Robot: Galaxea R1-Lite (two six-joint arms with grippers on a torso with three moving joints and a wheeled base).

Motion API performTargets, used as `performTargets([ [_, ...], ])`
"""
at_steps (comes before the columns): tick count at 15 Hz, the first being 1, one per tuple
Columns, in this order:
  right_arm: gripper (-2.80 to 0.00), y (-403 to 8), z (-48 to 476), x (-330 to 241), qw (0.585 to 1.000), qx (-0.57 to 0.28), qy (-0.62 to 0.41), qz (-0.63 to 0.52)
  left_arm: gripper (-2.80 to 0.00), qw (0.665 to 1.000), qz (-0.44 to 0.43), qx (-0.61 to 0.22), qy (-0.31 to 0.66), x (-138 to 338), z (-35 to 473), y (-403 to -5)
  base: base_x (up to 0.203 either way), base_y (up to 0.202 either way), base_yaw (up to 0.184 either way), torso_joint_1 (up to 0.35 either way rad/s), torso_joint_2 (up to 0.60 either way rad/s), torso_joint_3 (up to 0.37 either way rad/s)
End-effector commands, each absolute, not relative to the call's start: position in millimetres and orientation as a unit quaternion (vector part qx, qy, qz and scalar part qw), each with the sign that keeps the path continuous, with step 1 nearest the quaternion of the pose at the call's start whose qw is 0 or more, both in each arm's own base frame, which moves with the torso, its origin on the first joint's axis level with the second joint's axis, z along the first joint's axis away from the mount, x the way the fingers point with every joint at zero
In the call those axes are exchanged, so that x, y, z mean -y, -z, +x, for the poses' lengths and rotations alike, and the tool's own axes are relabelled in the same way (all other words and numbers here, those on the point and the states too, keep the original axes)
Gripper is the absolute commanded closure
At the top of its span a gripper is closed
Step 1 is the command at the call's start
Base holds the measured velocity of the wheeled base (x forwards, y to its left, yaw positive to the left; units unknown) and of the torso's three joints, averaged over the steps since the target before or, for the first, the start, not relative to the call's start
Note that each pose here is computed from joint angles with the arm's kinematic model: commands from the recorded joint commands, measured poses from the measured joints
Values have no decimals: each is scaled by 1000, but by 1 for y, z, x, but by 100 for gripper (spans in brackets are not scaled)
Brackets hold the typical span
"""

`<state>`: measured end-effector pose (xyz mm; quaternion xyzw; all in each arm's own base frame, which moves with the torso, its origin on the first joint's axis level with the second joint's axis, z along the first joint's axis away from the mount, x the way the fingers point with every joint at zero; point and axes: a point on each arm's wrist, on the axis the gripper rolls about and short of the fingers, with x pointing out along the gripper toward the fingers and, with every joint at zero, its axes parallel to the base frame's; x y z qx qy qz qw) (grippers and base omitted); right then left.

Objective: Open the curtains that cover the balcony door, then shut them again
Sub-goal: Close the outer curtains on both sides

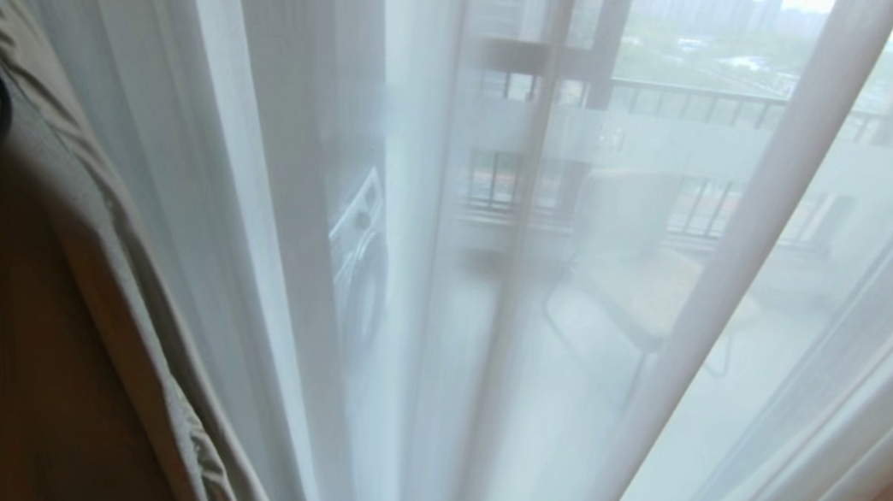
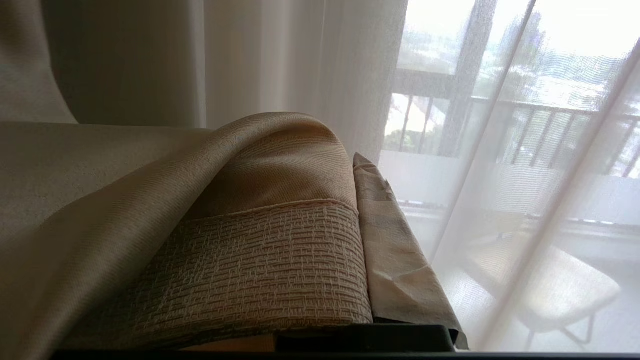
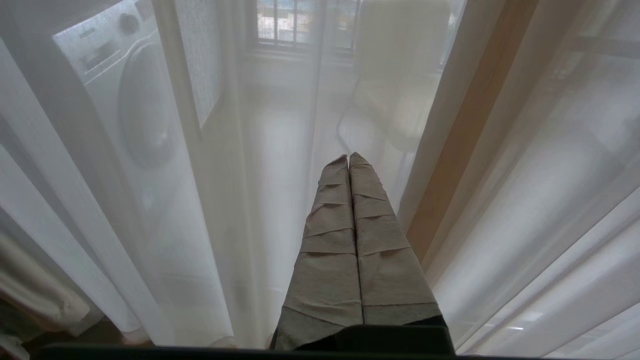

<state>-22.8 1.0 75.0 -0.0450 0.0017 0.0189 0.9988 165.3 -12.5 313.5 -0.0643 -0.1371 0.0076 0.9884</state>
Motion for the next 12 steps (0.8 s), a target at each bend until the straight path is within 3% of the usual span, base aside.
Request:
performTargets([
  [1,0,-75,-23,-1,999,-1,-19,-45,0,988,-65,140,1,13,161,-313,0,0,0,0,0,0],
  [2,0,-75,-23,-1,999,-1,-19,-45,-280,988,-63,137,13,13,158,-311,0,0,0,0,0,0],
  [12,0,-75,-23,-1,999,-1,-19,-45,-280,982,-66,175,20,9,115,-315,0,0,0,0,0,0],
])
